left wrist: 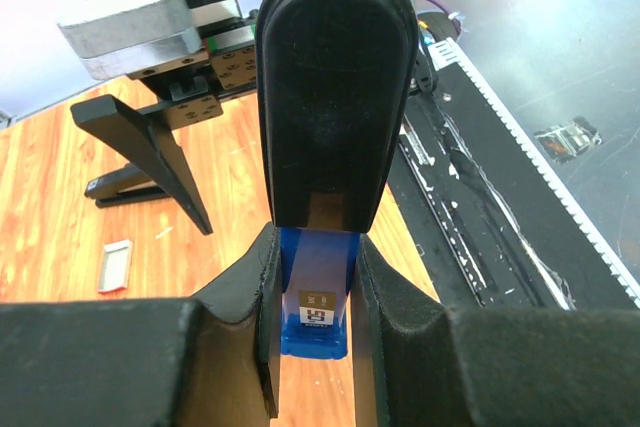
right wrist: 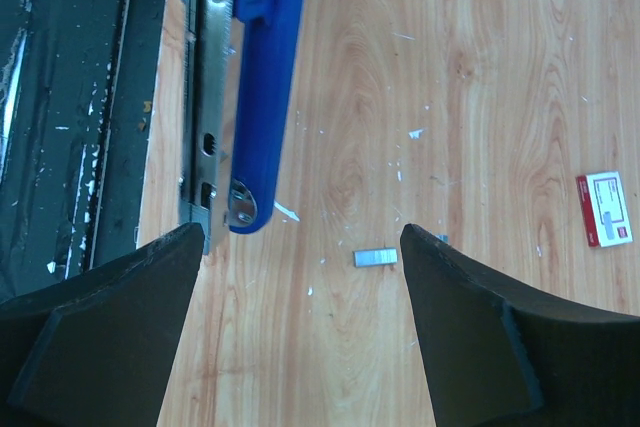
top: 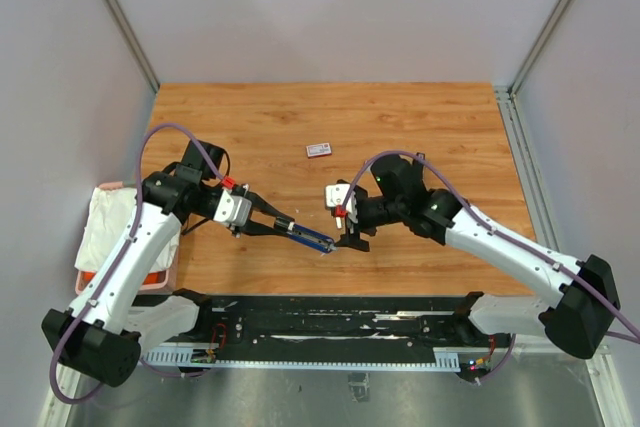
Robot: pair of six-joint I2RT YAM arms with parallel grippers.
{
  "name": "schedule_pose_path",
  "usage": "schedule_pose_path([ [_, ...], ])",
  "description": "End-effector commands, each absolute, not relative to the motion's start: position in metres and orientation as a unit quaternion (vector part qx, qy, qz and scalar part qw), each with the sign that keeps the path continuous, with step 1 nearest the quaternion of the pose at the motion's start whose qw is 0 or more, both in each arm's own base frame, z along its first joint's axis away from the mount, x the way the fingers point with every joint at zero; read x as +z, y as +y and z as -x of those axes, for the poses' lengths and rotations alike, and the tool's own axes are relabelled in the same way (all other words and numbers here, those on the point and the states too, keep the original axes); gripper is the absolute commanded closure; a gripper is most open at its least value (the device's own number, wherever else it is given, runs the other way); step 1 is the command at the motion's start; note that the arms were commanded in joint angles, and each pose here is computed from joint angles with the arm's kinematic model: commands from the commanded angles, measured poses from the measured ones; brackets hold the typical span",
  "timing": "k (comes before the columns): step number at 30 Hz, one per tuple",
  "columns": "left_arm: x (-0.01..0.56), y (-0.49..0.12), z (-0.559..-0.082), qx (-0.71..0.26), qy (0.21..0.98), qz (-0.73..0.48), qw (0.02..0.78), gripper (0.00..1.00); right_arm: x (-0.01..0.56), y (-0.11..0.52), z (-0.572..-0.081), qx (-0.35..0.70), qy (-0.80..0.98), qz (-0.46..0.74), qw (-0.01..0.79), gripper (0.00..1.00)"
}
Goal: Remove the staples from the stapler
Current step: Unload the staple at the center of the board.
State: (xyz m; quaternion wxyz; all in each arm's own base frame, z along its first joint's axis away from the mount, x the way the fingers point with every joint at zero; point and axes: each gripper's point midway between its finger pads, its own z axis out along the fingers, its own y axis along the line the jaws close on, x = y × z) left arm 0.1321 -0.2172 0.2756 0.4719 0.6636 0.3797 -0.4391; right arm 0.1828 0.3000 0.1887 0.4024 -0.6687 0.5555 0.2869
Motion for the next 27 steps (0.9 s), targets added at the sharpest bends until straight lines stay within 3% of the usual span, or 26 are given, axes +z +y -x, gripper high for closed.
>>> schedule_pose_path([
  [1,0.288,-0.220,-0.128,-0.454,0.350,-0.656,0.491,1.00,0.176,0.308,-0.171,0.284,0.549,0.684,0.387,0.18],
  [16,0.291,-0.219,-0.128,-0.459,0.348,-0.651,0.495,1.00,0.156,0.311,-0.198,0.213,0.576,0.677,0.406,0.17],
  [27,0.291,-0.219,-0.127,-0.469,0.348,-0.643,0.496,1.00,0.184,0.341,-0.222,0.162,0.602,0.631,0.460,0.16],
])
